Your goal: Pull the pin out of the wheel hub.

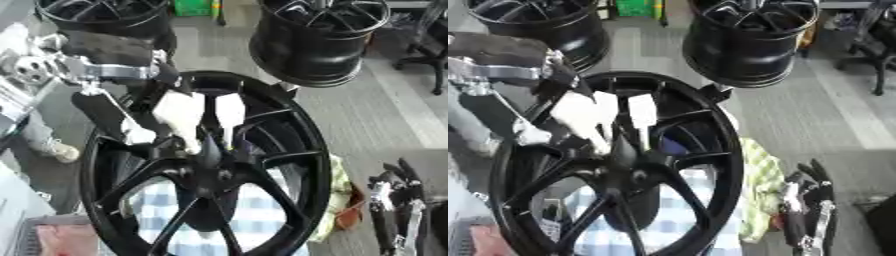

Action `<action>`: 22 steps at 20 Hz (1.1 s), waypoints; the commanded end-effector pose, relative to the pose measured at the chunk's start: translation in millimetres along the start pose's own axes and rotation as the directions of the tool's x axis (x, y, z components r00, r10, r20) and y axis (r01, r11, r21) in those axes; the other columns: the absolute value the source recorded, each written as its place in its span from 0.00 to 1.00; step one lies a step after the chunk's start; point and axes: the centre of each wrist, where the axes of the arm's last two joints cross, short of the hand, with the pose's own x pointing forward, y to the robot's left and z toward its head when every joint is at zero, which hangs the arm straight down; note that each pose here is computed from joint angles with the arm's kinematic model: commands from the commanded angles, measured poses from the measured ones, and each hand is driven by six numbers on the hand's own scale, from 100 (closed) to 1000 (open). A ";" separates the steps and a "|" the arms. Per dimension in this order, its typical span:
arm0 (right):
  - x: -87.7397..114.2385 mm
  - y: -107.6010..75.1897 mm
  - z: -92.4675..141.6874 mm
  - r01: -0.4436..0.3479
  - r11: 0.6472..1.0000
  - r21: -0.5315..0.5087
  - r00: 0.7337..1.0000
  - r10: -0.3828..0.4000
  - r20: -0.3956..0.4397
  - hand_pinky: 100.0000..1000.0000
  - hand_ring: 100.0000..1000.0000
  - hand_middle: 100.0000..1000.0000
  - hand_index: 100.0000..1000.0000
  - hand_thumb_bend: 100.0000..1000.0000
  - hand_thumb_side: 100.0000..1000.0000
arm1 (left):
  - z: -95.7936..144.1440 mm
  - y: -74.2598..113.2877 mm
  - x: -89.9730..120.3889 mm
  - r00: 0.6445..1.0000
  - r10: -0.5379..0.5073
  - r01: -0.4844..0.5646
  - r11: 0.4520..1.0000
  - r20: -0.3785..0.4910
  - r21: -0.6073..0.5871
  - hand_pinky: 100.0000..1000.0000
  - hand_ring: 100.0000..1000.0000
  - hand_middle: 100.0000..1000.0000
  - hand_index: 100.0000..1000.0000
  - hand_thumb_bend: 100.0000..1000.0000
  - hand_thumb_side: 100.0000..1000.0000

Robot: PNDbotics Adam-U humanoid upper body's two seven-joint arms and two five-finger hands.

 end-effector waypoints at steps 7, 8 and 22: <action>-0.1 -7.5 -7.2 0.004 0.998 -0.068 0.998 0.000 0.055 0.50 0.53 0.67 0.86 0.00 0.51 | 97.8 14.6 -6.3 0.962 0.051 0.012 0.973 -0.267 0.229 0.23 0.26 0.32 0.62 0.00 0.25; -0.3 -7.9 -7.4 0.002 0.998 -0.070 0.998 0.002 0.055 0.50 0.53 0.67 0.86 0.00 0.51 | 105.6 8.5 -12.3 0.947 0.076 0.002 0.971 -0.311 0.241 0.23 0.26 0.32 0.62 0.00 0.25; -0.8 -12.5 -7.5 -0.017 0.996 -0.085 0.999 0.022 0.049 0.50 0.53 0.67 0.86 0.00 0.51 | 187.0 -119.4 -99.2 0.551 0.407 -0.196 0.912 -0.728 0.361 0.26 0.29 0.35 0.64 0.00 0.27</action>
